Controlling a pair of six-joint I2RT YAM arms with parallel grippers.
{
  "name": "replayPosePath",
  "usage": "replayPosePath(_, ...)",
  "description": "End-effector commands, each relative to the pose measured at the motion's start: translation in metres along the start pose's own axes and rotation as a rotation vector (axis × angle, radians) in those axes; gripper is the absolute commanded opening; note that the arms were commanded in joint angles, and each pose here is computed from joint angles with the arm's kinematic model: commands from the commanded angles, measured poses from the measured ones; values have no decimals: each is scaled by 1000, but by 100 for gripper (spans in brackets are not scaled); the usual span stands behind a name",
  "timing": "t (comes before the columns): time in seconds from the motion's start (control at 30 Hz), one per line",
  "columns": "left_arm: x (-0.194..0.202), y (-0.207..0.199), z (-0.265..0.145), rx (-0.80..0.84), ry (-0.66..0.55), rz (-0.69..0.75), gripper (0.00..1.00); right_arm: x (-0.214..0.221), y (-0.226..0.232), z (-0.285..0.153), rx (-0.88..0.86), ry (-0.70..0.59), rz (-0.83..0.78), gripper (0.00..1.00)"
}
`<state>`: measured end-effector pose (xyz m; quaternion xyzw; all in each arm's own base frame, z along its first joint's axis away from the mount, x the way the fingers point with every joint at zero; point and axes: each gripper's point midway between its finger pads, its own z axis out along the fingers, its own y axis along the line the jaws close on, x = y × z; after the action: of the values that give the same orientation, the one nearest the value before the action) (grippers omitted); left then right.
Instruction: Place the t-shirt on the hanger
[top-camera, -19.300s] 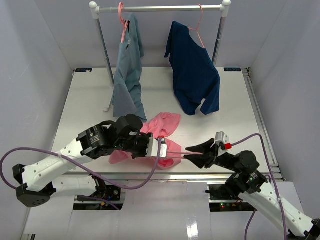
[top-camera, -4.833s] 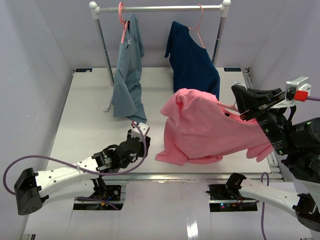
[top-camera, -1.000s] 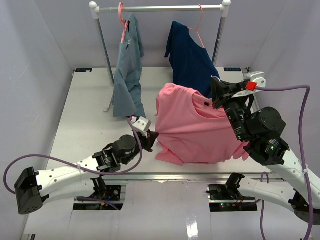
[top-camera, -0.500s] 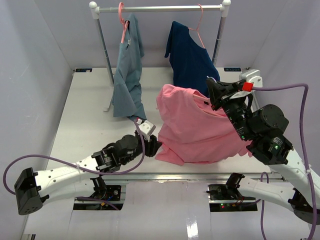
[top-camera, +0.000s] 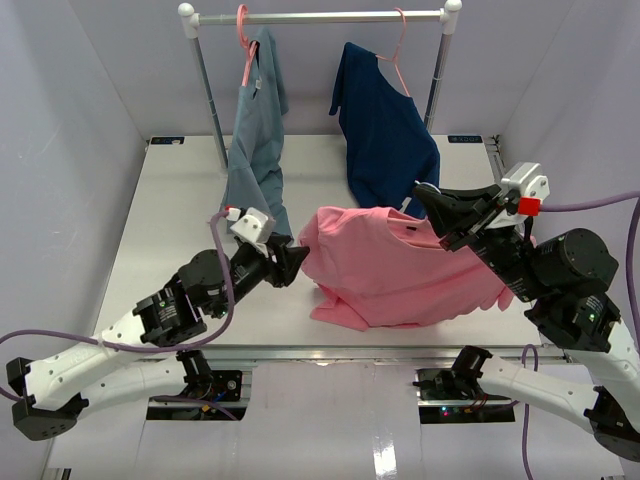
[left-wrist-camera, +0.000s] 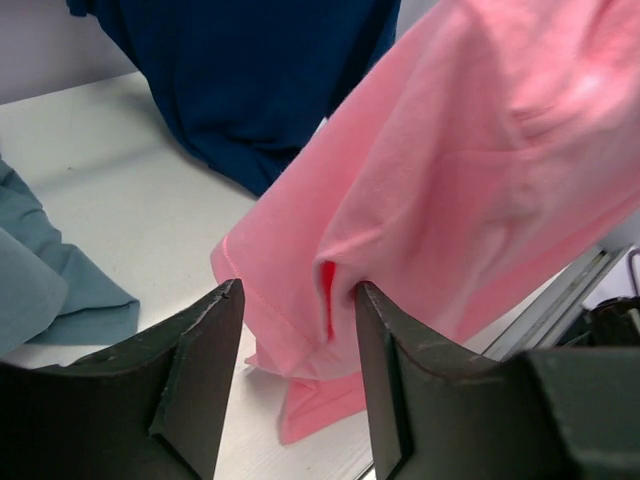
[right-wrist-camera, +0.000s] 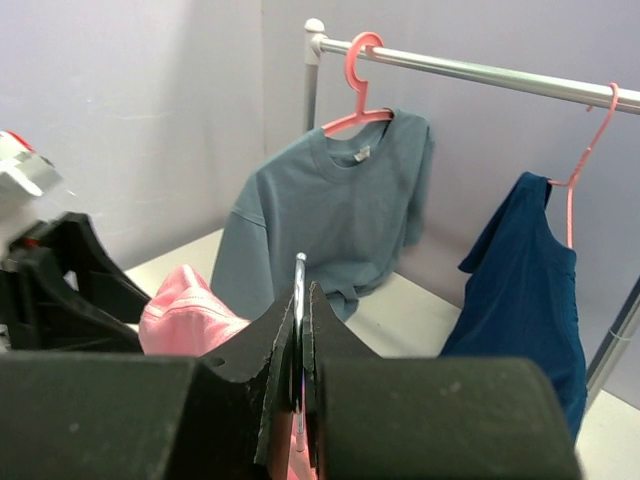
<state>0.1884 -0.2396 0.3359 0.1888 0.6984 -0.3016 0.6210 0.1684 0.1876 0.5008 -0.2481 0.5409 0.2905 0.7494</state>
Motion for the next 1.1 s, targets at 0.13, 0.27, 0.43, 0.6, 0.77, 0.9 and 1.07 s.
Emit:
replayPosePath(0.13, 26, 7, 12, -38, 80, 96, 45, -42, 8, -15, -66, -132, 58, 8)
replayPosePath(0.27, 21, 13, 11, -61, 50, 108, 0, -42, 8, -20, -71, -125, 59, 8)
replayPosePath(0.43, -4, 38, -3, -195, -8, 106, 0, -28, -2, -23, -11, -40, 57, 8)
replayPosePath(0.6, -33, 50, -24, -243, -111, 41, 0, -7, -2, -24, -12, 77, 39, 8)
replayPosePath(0.77, -14, 38, -17, -189, -8, 53, 57, -8, 6, -21, -47, 63, 49, 8)
replayPosePath(0.9, -14, 35, -20, -178, 45, 60, 61, -9, 7, -13, -48, 62, 58, 8)
replayPosePath(1.07, -44, 2, -31, 31, -28, 83, 58, -10, 17, -11, -99, 63, 72, 8)
